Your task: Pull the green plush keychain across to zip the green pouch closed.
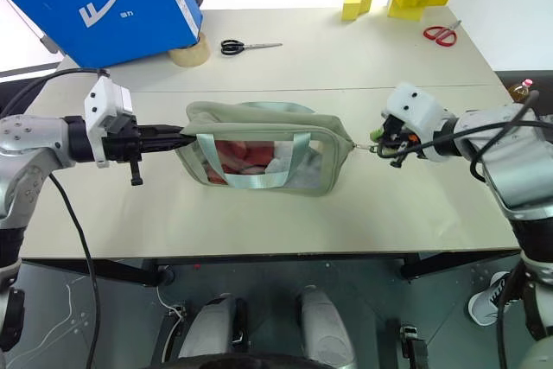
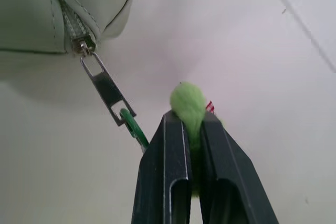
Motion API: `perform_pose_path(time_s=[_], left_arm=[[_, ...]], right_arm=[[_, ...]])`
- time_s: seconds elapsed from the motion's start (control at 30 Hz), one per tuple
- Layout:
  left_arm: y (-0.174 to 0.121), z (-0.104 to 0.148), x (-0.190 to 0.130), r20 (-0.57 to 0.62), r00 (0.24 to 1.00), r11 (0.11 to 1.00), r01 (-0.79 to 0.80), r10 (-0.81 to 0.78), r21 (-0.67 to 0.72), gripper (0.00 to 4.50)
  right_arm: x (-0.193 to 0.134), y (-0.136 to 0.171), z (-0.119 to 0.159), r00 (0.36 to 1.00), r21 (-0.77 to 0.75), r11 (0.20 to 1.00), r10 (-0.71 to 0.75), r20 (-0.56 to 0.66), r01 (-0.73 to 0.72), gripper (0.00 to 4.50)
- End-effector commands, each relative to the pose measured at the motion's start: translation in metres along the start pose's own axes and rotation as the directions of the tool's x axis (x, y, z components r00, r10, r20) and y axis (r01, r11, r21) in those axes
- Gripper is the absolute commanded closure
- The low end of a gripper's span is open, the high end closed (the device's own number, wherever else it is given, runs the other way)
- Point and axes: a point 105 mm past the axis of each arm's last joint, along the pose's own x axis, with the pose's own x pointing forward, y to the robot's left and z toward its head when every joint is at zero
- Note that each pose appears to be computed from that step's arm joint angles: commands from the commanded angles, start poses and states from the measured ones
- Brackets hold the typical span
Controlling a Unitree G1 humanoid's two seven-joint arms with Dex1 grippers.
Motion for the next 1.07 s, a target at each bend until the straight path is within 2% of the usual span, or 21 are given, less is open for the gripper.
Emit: perform_pose_path(time_s=[0.03, 0.1, 0.13, 0.2, 0.3, 0.4, 0.53, 0.6, 0.63, 0.73, 0.87, 1.07], left_arm=[[0.009, -0.001, -0.012, -0.009, 0.996, 0.996, -0.085, 0.085, -0.017, 4.50], [0.007, 0.000, -0.010, 0.003, 0.996, 0.996, -0.084, 0.084, -0.025, 4.50], [0.006, 0.000, -0.009, 0.008, 0.996, 0.996, -0.085, 0.086, -0.029, 4.50], [0.005, 0.001, -0.008, 0.013, 0.996, 0.996, -0.086, 0.086, -0.032, 4.50], [0.004, 0.005, -0.009, 0.023, 0.997, 0.996, -0.075, 0.076, -0.046, 4.50], [0.002, 0.011, -0.012, 0.047, 0.997, 0.995, -0.048, 0.053, -0.089, 3.34], [-0.001, 0.022, -0.023, 0.071, 0.996, 0.995, -0.038, 0.045, -0.093, 1.40], [-0.002, 0.024, -0.033, 0.077, 0.996, 0.995, -0.044, 0.051, -0.089, 0.29], [-0.003, 0.024, -0.040, 0.078, 0.995, 0.996, -0.049, 0.055, -0.079, 0.07], [-0.002, 0.018, -0.058, 0.046, 0.996, 0.996, -0.078, 0.080, -0.049, 0.07], [-0.031, -0.007, -0.074, -0.021, 1.000, 0.994, 0.014, -0.016, -0.111, 0.07], [-0.043, -0.020, -0.070, -0.014, 0.998, 0.977, -0.059, 0.057, -0.205, 0.07]], right_arm=[[0.002, 0.014, 0.003, 0.999, 0.017, 0.999, 0.043, 0.020, -0.043, 4.48], [0.007, 0.021, 0.013, 0.995, 0.052, 0.996, 0.071, 0.073, -0.075, 4.48], [0.008, 0.022, 0.018, 0.992, 0.073, 0.994, 0.077, 0.097, -0.084, 3.76], [0.006, 0.018, 0.026, 0.988, 0.098, 0.992, 0.072, 0.135, -0.086, 3.01], [-0.007, -0.001, 0.038, 0.978, 0.136, 0.989, 0.021, 0.206, -0.050, 1.49], [-0.023, -0.019, 0.040, 0.969, 0.169, 0.986, -0.033, 0.244, -0.009, 0.00], [-0.036, -0.019, 0.034, 0.959, 0.127, 0.991, -0.010, 0.284, -0.028, 0.00], [-0.041, -0.012, 0.036, 0.945, 0.102, 0.993, 0.022, 0.325, -0.058, 0.00], [-0.043, -0.007, 0.038, 0.936, 0.087, 0.993, 0.043, 0.349, -0.078, 0.00], [-0.048, 0.010, 0.047, 0.899, 0.023, 0.992, 0.105, 0.424, -0.126, 0.00], [-0.055, 0.042, 0.056, 0.835, -0.079, 0.982, 0.187, 0.517, -0.171, 0.00], [-0.048, 0.068, 0.043, 0.845, -0.076, 0.973, 0.226, 0.484, -0.217, 0.00]])
